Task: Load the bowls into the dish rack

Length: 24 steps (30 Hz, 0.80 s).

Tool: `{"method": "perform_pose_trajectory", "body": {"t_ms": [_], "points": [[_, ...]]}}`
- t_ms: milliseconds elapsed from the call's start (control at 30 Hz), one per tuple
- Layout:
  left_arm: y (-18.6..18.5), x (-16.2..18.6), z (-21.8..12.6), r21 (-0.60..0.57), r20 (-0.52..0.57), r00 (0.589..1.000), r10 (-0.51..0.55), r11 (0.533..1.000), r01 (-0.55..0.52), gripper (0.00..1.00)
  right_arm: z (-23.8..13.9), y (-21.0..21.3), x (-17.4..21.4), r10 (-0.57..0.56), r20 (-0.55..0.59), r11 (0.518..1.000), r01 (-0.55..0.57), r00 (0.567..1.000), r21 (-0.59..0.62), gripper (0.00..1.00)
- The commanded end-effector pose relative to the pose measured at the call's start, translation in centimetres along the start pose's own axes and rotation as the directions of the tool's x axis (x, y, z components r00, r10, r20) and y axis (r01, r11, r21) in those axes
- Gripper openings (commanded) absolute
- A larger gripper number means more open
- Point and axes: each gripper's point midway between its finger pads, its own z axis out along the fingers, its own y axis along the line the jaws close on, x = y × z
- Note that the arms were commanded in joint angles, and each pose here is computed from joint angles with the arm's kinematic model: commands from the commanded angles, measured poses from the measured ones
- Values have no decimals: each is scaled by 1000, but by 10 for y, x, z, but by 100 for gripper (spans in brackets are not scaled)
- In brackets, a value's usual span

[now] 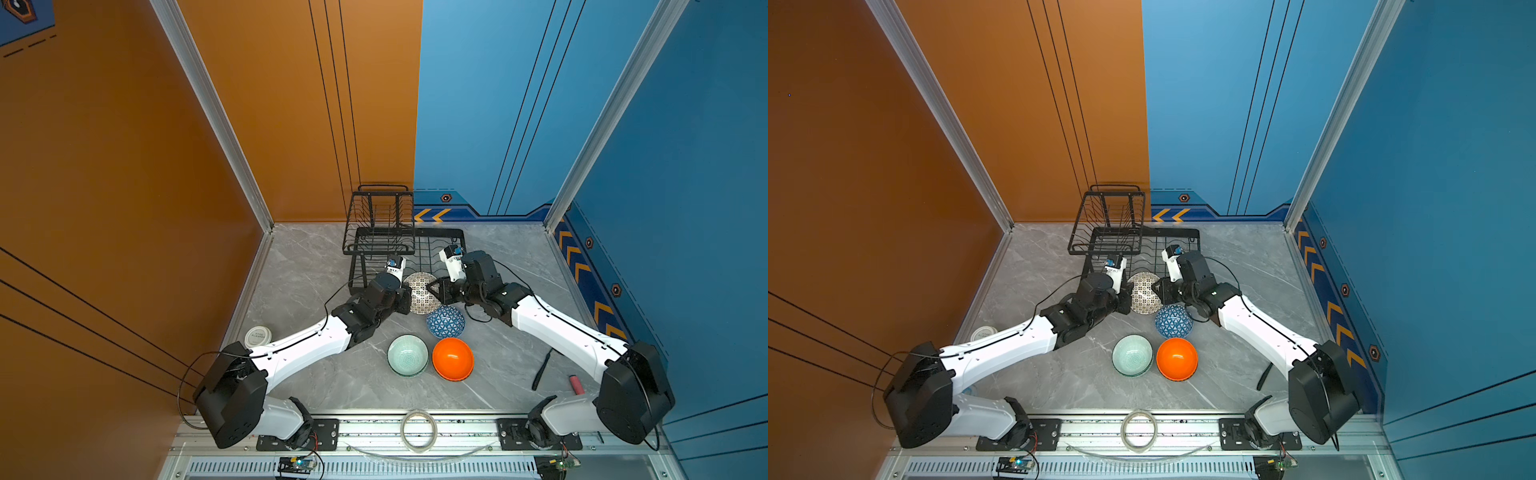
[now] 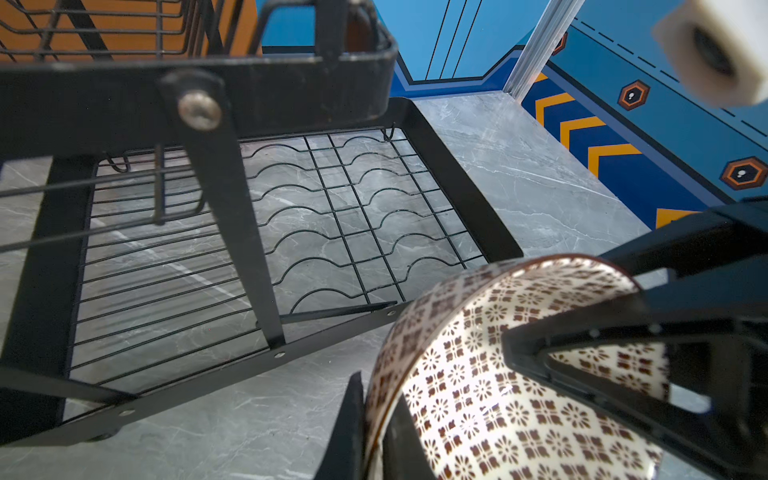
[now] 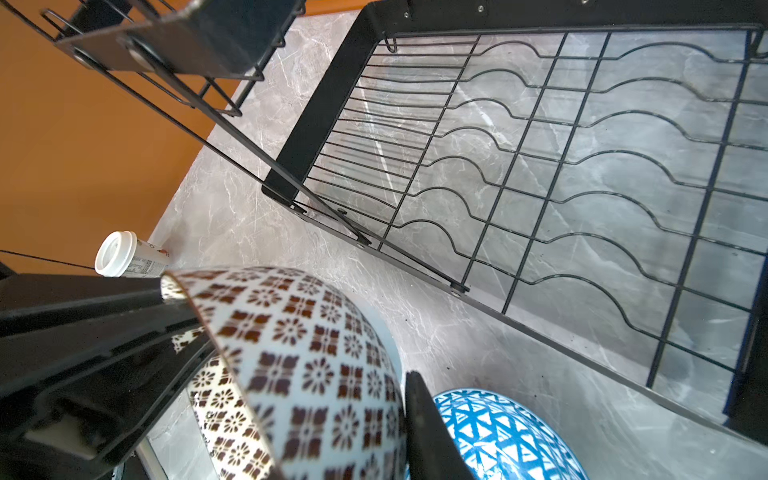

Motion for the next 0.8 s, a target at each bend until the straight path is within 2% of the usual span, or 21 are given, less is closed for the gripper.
{"method": "perform_pose_trajectory", "body": {"t_ms": [0, 133, 400, 467, 567, 633, 667, 767], "points": [[-15, -41, -5, 33, 121, 992, -47, 999, 43, 0, -2, -11, -6, 63, 8, 998, -63, 998, -2, 15], [-20, -41, 0, 49, 110, 993, -46, 998, 41, 0, -3, -15, -11, 72, 1, 997, -72, 997, -5, 0], [-23, -25, -2, 88, 36, 999, -4, 996, 1, 0, -4, -15, -17, 31, 21, 999, -31, 999, 11, 0], [-22, -22, -6, 100, 15, 1000, 22, 995, -23, 18, -3, -15, -18, 14, 29, 1000, -15, 999, 20, 0], [-23, -20, -15, 121, -13, 996, 83, 989, -81, 56, -3, -14, -20, -21, 38, 999, 20, 999, 29, 0], [-23, -18, -21, 136, -30, 992, 122, 984, -117, 76, -3, -14, -22, -46, 39, 998, 45, 998, 33, 0], [-22, -19, -25, 142, -33, 990, 138, 981, -132, 83, -3, -14, -23, -59, 39, 998, 58, 997, 34, 0], [-17, -20, -33, 157, -42, 985, 165, 975, -157, 94, -2, -17, -25, -98, 28, 994, 97, 995, 41, 0]]}}
